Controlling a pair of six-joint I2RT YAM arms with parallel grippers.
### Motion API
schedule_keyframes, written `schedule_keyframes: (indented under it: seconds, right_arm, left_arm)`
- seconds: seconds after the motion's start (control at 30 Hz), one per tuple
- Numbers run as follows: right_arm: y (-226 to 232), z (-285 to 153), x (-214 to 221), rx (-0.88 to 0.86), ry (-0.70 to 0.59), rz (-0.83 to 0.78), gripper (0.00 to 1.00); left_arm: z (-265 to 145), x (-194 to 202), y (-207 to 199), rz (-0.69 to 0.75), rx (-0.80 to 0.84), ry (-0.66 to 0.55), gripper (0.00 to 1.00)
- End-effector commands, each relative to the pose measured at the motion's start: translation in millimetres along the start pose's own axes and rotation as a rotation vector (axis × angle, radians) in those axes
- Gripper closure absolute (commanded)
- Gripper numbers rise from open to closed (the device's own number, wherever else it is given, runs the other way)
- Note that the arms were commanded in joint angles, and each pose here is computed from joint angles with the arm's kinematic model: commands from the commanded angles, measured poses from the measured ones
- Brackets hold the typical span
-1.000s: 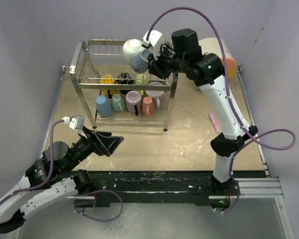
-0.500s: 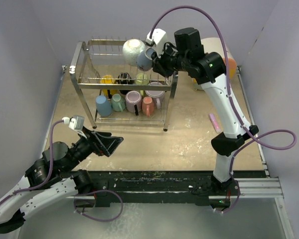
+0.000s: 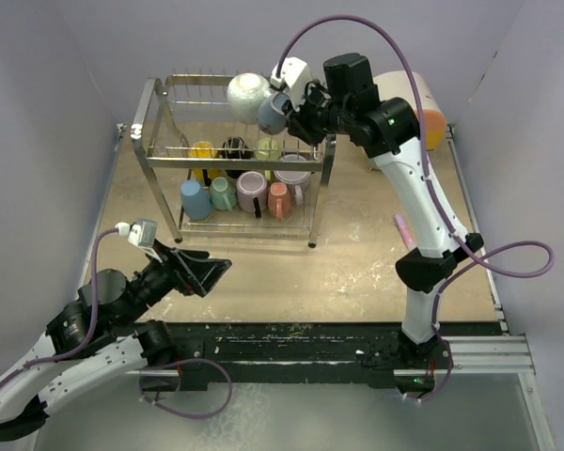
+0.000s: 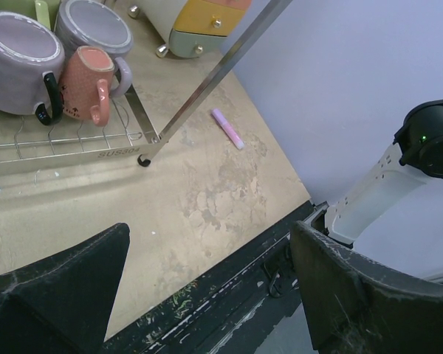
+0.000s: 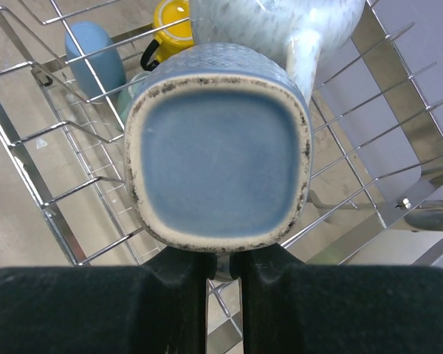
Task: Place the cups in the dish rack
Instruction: Turn the cup upside down in the dish rack.
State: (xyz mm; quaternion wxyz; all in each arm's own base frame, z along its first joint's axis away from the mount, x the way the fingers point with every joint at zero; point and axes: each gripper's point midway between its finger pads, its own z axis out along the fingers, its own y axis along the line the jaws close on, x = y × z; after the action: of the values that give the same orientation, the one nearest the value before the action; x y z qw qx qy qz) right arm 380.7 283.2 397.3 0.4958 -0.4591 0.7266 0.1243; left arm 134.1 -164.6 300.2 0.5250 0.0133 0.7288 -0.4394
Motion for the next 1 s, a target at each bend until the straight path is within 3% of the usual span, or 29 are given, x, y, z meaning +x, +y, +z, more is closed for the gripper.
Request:
schedule_keyframes:
  seconds: [0.0,0.3,0.97]
  right_arm:
    - [-16,-4,-9,0.052,-0.031,-0.033,0.99]
    - [-14,-7,-9,0.022,-0.035,-0.12,0.92]
    - [0,1,3,-0.062,-0.004,-0.126,0.82]
  left_arm:
    - [-1,-2,0,-0.014,0.003,-0.015,0.08]
    - [-1,-2,1,-0.013,-0.001,-0.016,0.08]
    - [-3,-1,2,-0.019,-0.002,-0.016,0.08]
